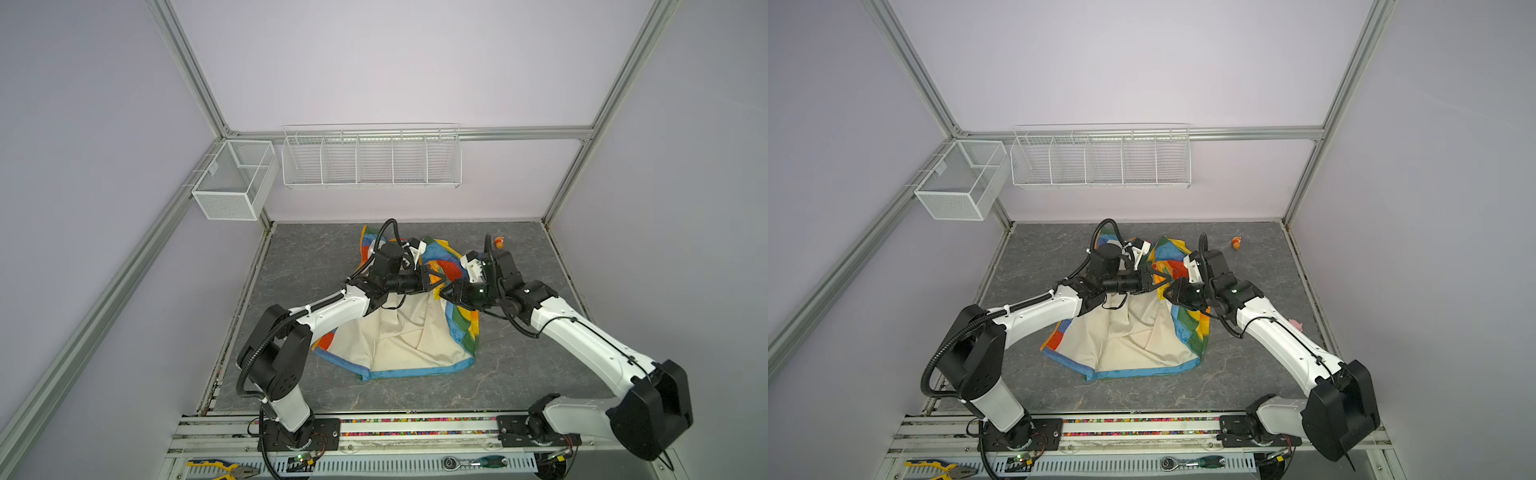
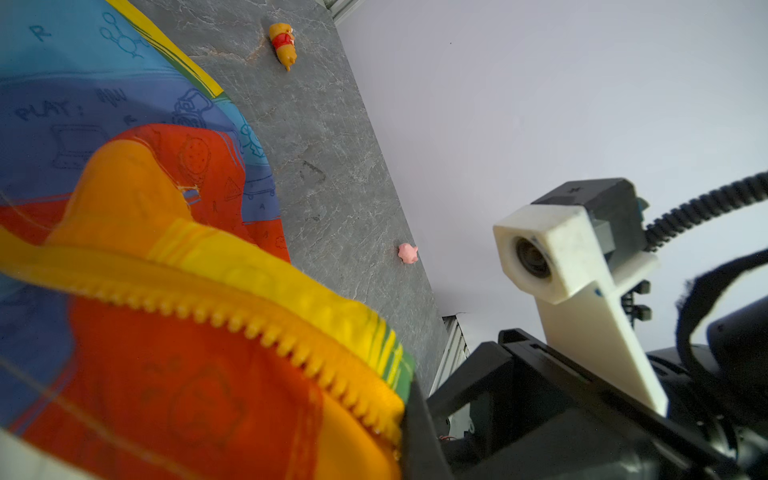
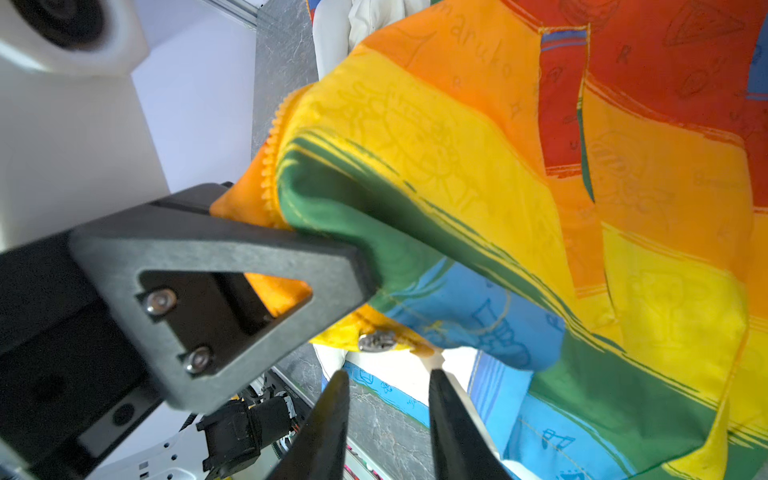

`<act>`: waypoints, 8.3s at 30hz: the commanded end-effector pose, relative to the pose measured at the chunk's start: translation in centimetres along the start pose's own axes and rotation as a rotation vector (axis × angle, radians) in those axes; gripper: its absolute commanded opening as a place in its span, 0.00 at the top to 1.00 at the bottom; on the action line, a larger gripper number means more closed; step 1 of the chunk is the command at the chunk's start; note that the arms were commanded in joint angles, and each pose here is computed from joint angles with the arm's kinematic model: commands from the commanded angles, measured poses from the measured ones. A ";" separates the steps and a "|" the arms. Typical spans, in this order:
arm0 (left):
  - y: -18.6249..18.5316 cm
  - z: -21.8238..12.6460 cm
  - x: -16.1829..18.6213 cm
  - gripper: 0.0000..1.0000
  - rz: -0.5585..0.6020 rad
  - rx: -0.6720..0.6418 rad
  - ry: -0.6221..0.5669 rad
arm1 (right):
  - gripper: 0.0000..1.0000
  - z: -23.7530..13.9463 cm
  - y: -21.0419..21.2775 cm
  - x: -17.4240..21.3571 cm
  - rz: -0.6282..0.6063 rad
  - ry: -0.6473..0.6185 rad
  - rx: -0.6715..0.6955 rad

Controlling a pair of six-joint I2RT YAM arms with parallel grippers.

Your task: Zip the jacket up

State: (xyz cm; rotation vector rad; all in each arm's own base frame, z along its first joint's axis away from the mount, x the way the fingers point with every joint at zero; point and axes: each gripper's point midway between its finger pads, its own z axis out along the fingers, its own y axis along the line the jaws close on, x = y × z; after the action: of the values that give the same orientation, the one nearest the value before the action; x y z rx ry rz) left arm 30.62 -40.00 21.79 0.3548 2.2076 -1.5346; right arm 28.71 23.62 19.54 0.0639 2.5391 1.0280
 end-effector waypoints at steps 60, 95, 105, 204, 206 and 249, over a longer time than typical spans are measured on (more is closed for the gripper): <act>-2.8 -1.0 -1.5 1.00 -0.093 0.066 -0.022 | 0.51 -2.1 1.5 -0.8 0.064 -0.067 -0.155; -4.1 -1.8 -1.6 1.00 -0.324 0.262 0.003 | 0.58 -2.1 3.0 -2.2 0.069 -0.094 -0.239; -4.5 -2.1 -2.0 1.00 -0.303 0.263 -0.018 | 0.59 -1.3 3.1 -1.7 0.102 -0.069 -0.277; 5.9 -4.3 11.1 1.00 -0.397 -0.031 0.250 | 0.40 5.1 -15.2 6.4 0.181 0.200 0.302; 5.9 -4.4 10.9 1.00 -0.395 -0.030 0.248 | 0.55 5.6 -15.6 6.5 0.190 0.212 0.312; 14.9 1.1 8.4 0.76 -0.254 -0.280 0.310 | 0.93 -1.3 -23.1 -2.4 0.447 0.008 0.247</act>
State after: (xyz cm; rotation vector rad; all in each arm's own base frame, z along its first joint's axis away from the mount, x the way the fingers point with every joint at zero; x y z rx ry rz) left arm 29.45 -37.03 6.33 0.2132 2.7219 -1.4714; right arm 31.98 6.16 5.55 0.7499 2.7175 0.8847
